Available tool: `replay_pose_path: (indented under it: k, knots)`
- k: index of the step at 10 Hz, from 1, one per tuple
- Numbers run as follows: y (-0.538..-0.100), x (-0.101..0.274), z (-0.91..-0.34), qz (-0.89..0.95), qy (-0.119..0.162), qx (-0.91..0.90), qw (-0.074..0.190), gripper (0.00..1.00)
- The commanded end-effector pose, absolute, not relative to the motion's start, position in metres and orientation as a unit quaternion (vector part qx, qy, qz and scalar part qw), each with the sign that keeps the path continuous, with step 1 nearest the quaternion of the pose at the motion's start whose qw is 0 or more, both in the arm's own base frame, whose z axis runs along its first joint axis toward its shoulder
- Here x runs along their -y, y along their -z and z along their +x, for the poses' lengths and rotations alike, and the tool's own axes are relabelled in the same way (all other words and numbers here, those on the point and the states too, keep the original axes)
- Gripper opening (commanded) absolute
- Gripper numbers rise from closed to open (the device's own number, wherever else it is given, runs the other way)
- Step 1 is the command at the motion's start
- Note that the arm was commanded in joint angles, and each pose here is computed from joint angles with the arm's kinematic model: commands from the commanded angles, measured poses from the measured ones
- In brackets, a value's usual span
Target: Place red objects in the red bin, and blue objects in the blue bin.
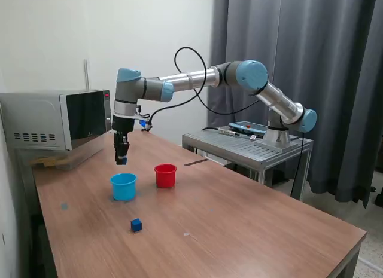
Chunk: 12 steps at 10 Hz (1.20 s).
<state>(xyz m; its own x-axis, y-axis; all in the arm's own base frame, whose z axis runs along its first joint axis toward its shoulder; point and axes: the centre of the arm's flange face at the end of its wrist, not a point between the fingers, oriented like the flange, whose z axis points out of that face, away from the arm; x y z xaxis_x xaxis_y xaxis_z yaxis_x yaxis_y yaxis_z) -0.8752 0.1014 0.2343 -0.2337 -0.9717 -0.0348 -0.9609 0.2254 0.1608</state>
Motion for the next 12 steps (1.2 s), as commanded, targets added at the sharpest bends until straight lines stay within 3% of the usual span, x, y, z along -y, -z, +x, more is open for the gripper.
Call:
replay_pose_path:
  k: [1,4,6,11,12]
  knots:
    - [-0.217,-0.102,-0.881,0.617,0.069,0.783,0.033,0.0]
    - [-0.203,-0.102,-0.884,0.617,0.064,0.784,0.031,0.0]
    - [-0.196,-0.097,-0.884,0.609,0.044,0.791,0.048,0.0]
    - [-0.183,-0.096,-0.88,0.605,0.033,0.794,0.04,0.0]
    - [-0.183,-0.096,-0.88,0.606,0.033,0.794,0.04,1.0]
